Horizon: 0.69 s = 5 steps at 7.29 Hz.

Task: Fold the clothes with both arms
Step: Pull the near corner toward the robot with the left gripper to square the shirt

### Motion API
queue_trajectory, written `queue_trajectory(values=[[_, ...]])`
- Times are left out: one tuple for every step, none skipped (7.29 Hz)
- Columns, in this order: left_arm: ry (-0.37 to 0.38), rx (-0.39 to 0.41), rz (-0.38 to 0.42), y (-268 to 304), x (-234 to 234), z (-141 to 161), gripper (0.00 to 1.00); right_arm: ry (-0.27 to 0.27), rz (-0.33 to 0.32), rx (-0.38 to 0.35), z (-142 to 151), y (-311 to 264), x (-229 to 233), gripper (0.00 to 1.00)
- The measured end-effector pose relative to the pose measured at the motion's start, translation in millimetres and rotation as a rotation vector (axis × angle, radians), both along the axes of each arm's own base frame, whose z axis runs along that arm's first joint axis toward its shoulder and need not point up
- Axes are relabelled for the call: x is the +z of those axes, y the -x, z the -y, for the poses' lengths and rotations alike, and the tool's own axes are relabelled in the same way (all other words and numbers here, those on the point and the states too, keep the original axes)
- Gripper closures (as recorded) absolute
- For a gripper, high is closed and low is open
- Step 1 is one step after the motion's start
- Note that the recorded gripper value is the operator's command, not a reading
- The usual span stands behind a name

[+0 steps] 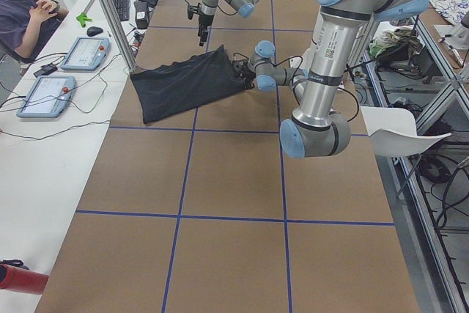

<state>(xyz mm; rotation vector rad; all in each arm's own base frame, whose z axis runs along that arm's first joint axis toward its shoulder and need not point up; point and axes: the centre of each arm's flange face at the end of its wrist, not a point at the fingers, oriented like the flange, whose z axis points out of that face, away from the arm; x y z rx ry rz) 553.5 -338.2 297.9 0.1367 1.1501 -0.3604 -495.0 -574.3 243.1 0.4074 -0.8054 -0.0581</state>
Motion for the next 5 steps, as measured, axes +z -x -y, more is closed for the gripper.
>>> queue_trajectory(values=[[0.0,0.007,-0.001,-2.0,-0.4,-3.9,1.0,0.0,0.0,0.001,0.6,-0.8,0.0,0.0],[0.0,0.01,-0.001,-2.5,-1.7,-6.0,1.0,0.0,0.001,0.003,1.5,-1.8,-0.1,0.0],[0.001,0.013,0.003,-2.1,-4.6,-7.8,1.0,0.0,0.001,0.003,2.1,-2.5,0.0,0.0],[0.003,0.015,0.009,0.2,-9.9,-10.2,1.0,0.0,0.002,0.003,2.2,-2.7,-0.2,0.0],[0.005,0.018,0.013,5.6,-18.5,-13.1,1.0,0.001,0.002,0.003,2.4,-2.9,-0.4,0.0]])
